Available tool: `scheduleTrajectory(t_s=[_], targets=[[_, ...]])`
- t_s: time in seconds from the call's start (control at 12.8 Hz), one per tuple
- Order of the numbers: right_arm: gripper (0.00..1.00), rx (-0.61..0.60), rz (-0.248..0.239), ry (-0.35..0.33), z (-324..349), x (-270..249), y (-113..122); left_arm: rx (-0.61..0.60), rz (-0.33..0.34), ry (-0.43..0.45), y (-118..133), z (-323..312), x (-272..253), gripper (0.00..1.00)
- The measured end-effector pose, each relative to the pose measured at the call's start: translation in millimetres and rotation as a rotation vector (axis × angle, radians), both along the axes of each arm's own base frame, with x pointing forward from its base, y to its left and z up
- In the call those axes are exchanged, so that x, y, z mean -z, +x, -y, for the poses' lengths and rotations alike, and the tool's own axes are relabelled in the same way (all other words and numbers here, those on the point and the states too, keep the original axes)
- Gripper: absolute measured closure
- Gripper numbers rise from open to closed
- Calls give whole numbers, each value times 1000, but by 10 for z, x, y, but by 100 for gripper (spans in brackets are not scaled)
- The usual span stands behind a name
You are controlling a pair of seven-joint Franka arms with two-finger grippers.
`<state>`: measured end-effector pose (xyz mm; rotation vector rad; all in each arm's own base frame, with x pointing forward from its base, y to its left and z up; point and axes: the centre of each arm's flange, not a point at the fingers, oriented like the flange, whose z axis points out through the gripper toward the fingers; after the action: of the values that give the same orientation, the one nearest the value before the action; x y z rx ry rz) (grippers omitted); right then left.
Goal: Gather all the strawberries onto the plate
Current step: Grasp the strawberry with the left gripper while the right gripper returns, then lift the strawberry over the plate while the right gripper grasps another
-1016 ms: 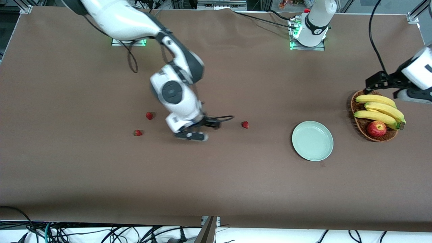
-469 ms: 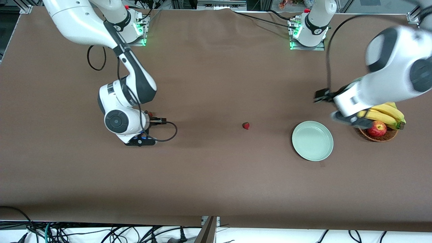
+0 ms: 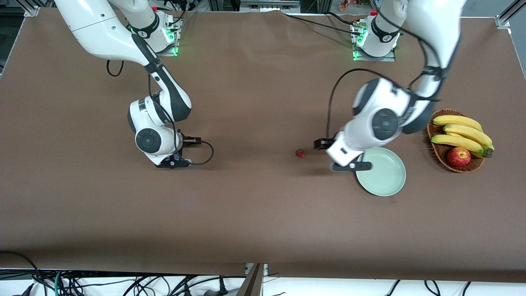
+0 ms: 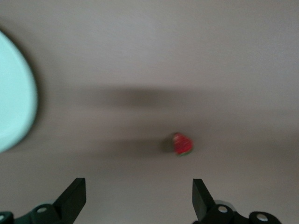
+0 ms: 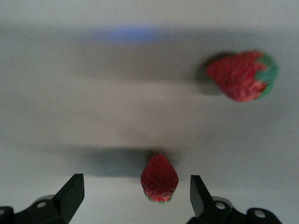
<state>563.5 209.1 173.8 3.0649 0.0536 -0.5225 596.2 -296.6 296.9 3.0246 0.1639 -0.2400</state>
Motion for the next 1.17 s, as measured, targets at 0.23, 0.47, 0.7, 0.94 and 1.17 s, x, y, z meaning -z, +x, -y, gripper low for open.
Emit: scheduleTrajectory(t_s=[0.23, 0.47, 0.7, 0.94, 1.17], targets=[[4, -29, -13, -1, 78, 9, -94, -19, 54, 32, -209, 592, 624, 0], [24, -33, -5, -2, 154, -31, -82, 4, 53, 46, -282, 692, 956, 7], [44, -34, 23, 8, 146, -44, -50, 10, 43, 48, -312, 711, 1089, 41], [51, -32, 41, 14, 153, -30, -41, 26, 54, 58, -303, 709, 1093, 57], [67, -32, 43, 14, 158, -34, -38, 52, 75, 82, -273, 686, 1080, 68]])
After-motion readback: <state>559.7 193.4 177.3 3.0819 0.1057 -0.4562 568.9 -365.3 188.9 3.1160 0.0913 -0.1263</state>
